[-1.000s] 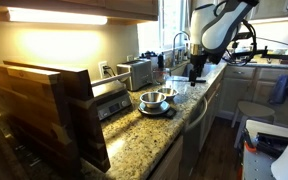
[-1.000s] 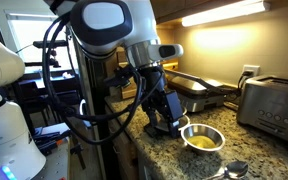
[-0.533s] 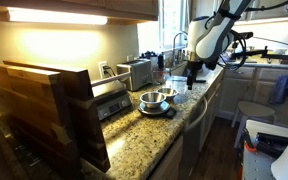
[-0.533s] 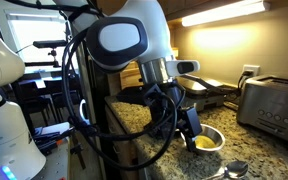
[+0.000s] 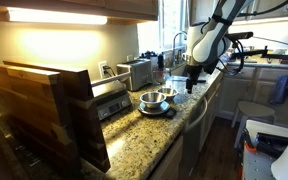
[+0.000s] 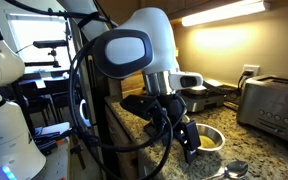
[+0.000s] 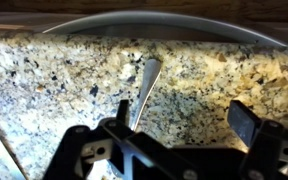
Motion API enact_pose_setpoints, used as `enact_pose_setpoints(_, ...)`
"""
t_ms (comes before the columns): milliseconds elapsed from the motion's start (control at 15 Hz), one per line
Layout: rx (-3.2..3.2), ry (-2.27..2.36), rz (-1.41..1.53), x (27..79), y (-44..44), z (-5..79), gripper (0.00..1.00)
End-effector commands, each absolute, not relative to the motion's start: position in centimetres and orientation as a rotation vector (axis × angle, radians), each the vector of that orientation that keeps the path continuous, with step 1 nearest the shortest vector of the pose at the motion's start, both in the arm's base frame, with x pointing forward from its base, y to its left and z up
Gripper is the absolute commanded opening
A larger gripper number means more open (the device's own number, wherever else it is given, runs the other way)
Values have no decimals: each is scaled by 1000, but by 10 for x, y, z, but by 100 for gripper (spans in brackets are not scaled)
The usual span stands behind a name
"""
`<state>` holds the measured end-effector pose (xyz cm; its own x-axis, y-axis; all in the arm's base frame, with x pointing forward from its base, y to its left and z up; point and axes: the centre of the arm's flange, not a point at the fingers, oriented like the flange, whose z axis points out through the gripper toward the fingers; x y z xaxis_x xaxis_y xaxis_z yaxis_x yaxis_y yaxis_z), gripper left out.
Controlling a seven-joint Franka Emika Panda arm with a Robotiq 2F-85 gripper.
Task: Use the spoon to move the contents in the silver bowl into the other bowl
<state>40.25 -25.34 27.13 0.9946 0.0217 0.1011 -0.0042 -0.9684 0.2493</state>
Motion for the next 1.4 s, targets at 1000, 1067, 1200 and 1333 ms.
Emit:
enact_pose_setpoints(1000, 2884, -178, 268, 449, -329, 214, 100)
enact_pose_setpoints(1067, 2894, -188, 280, 452, -332, 211, 100)
enact_pose_setpoints(1200, 2907, -199, 294, 456, -336, 207, 100)
enact_pose_setpoints(1333, 2917, -204, 302, 458, -341, 204, 100)
